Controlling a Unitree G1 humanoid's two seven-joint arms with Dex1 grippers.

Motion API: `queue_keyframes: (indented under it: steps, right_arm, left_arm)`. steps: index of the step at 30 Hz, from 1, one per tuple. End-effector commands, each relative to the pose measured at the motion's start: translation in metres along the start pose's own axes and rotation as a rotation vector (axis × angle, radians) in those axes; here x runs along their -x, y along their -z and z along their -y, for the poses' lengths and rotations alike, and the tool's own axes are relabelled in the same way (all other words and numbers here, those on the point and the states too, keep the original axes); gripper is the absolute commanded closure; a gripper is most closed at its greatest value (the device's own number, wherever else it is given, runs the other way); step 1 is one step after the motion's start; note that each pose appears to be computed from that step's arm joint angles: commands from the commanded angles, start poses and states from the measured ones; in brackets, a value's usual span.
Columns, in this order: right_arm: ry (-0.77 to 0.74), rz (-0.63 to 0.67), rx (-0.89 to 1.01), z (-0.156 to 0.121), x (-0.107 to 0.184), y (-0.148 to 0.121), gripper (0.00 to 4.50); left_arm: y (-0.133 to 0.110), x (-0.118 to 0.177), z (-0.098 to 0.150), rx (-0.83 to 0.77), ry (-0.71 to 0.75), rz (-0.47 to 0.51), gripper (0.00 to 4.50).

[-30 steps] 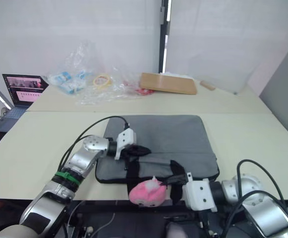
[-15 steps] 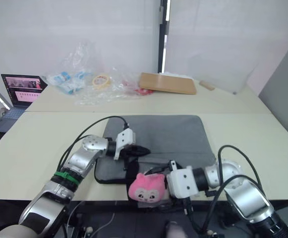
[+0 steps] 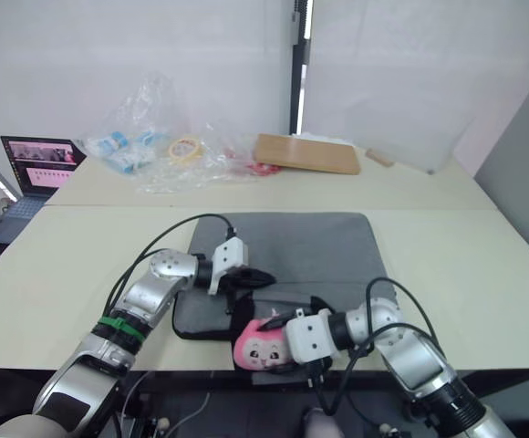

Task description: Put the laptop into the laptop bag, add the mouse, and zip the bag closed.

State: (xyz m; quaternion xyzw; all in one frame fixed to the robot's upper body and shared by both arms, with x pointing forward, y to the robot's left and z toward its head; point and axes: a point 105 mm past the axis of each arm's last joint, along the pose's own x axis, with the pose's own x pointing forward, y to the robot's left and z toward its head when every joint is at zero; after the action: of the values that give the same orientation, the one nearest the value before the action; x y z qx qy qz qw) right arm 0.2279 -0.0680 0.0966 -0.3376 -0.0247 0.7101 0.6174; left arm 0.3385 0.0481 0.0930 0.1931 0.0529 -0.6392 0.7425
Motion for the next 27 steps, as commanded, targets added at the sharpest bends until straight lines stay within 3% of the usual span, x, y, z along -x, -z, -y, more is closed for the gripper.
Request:
queue_keyframes:
  steps: [1, 6, 17, 22, 27]
  right_arm:
    - [0.018, -0.007, 0.029, 0.005, 0.005, -0.003, 2.83]
    - [0.061, 0.018, 0.004, 0.015, 0.022, -0.011, 4.45]
    - [0.135, 0.052, -0.183, -0.010, 0.065, -0.029, 4.45]
    - [0.187, -0.080, -0.233, -0.026, 0.102, -0.011, 4.45]
    - [0.222, -0.111, -0.306, -0.035, 0.128, -0.007, 4.45]
  left_arm:
    - [0.054, 0.007, 0.015, 0.132, 0.012, -0.191, 4.50]
    - [0.057, 0.006, 0.018, 0.134, 0.026, -0.202, 4.50]
    - [0.091, 0.012, 0.037, 0.187, 0.059, -0.282, 4.50]
    - [0.102, 0.023, 0.045, 0.186, 0.085, -0.316, 4.50]
    - [0.105, 0.026, 0.044, 0.187, 0.076, -0.322, 4.50]
